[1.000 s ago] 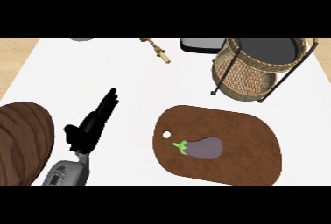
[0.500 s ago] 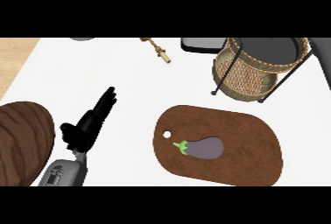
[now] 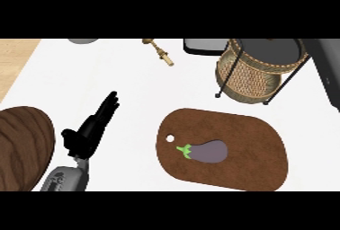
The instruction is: Pick the croissant from the cutting board and place it in the tiered basket
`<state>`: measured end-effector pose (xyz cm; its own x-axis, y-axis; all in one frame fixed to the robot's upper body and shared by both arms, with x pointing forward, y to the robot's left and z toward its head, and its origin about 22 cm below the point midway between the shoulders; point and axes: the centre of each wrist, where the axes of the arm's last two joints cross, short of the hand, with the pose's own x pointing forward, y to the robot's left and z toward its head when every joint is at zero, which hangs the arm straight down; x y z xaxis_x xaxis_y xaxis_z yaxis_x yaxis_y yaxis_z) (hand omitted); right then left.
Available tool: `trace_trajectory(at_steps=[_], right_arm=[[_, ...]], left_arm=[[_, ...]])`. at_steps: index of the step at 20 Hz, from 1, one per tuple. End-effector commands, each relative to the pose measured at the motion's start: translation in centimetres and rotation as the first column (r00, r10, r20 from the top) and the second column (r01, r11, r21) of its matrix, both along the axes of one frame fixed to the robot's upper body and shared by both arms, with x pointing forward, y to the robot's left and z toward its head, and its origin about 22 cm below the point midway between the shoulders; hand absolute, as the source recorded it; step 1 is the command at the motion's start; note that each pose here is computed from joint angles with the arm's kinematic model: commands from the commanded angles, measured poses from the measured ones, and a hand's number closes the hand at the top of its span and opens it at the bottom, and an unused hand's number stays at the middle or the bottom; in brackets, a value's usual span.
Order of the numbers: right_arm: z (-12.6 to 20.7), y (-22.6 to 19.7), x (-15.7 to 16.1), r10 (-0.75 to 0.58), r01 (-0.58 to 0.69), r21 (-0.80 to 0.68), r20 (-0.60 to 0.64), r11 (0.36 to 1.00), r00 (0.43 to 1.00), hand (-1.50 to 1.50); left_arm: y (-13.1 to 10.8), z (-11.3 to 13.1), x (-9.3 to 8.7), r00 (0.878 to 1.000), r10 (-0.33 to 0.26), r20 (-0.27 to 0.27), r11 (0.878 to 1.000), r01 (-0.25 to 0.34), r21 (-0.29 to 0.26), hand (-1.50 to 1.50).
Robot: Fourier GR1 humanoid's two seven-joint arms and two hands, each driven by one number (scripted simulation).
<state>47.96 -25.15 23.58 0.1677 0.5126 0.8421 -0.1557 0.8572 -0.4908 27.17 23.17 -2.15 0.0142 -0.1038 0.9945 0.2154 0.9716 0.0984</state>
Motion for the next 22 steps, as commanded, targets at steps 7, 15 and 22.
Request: trace_trajectory(at_steps=[7,15,22], right_arm=[[-0.2,-2.9,-0.4,-0.118,0.118,0.237,-0.016,0.964,0.993,-1.5],[1.9,-9.4,-2.4,-0.522,0.481,0.214,0.23,0.85,0.821,-1.5],[3.0,-20.0,-7.4,-0.638,0.5,0.423,0.306,0.756,0.706,-1.5]], left_arm=[[-0.6,0.2,-0.2,1.0,0.013,-0.01,1.0,-0.013,0.007,0.0],[-0.2,0.5,0.0,1.0,0.003,-0.006,1.0,-0.003,-0.007,0.0],[1.1,-0.1,-0.4,1.0,0.028,0.01,1.0,-0.028,0.0,0.0]])
